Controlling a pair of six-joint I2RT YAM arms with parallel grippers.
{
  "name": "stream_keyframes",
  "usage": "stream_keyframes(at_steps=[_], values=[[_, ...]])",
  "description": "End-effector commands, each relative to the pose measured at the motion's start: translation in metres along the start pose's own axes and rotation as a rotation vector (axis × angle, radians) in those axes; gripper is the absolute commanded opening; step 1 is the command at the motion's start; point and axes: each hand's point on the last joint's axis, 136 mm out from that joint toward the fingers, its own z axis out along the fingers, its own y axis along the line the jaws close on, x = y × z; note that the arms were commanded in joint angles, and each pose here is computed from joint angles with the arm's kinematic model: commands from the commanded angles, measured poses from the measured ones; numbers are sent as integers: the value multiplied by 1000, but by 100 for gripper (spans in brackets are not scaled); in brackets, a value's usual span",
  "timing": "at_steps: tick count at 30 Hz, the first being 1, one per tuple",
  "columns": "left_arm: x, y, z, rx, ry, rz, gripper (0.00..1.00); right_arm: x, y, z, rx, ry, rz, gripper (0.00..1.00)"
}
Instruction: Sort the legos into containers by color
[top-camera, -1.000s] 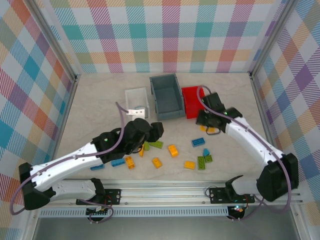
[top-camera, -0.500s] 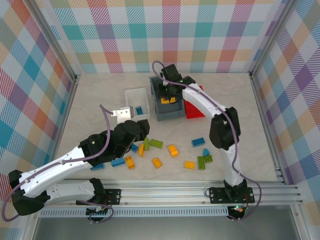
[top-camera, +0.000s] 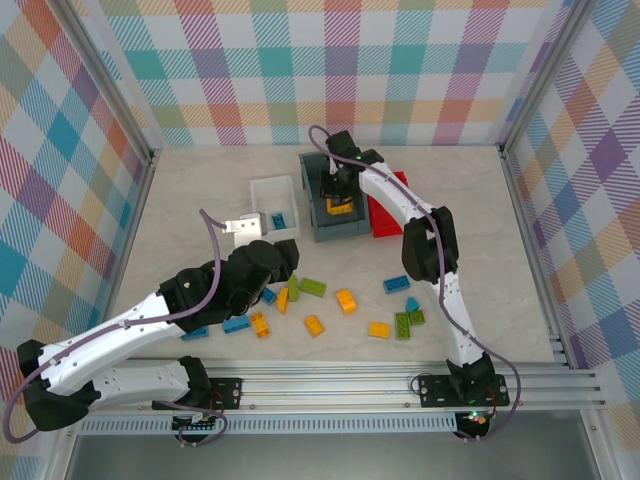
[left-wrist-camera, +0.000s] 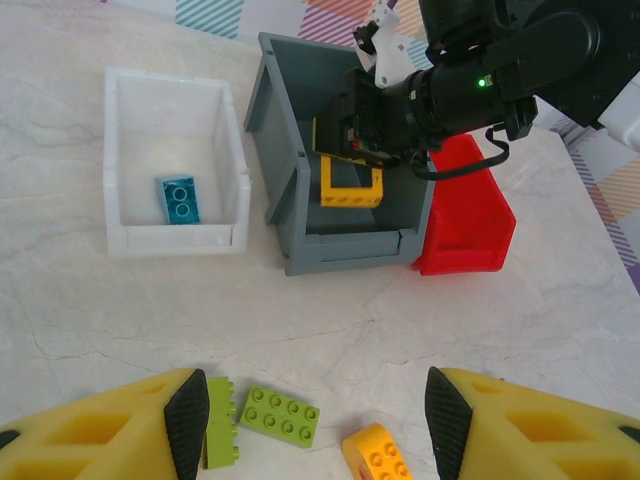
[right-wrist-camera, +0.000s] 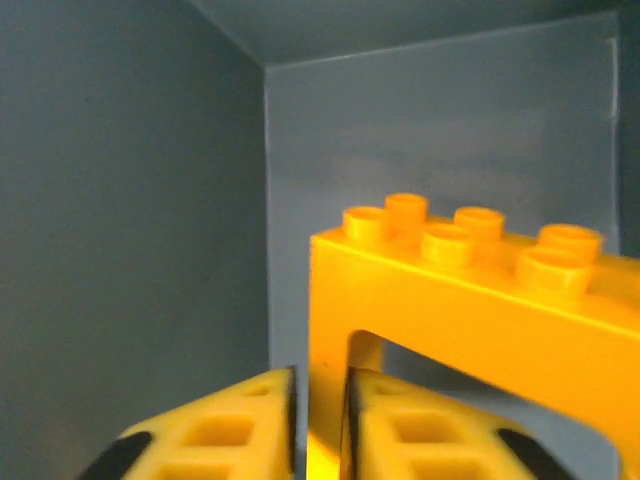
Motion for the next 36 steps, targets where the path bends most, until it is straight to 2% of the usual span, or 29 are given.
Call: stream_keyframes(at_steps=[1, 6, 14, 18, 21, 23, 25, 27, 31, 34, 36], values=[[-11, -1, -4, -5, -16, -18, 61, -4, 12, -17, -20, -6, -5, 31], [-8, -3, -1, -10, 2, -11, 61, -21, 21, -54, -27, -77, -17, 42], [1, 12, 6, -80, 98, -38, 60, -48, 38, -148, -40, -254, -42, 44], [9, 29, 10, -118, 164, -74, 60, -42, 48, -198, -75, -337, -63, 44], [19, 54, 13, -204, 235, -111, 60, -18, 60, -231, -136, -381, -108, 46], [36, 81, 18, -277, 309, -194, 61, 10, 75, -244, -212, -373, -151, 50], [60, 108, 20, -340, 375, -317, 62, 48, 95, -252, -305, -346, -214, 54], [82, 136, 16, -417, 394, -441, 64, 96, 115, -254, -396, -307, -294, 60], [110, 179, 1, -511, 349, -616, 65, 186, 139, -243, -514, -200, -389, 67], [117, 213, -20, -640, 278, -659, 68, 230, 146, -230, -539, -123, -396, 67], [122, 229, -26, -701, 252, -684, 73, 247, 148, -223, -544, -98, -384, 67]])
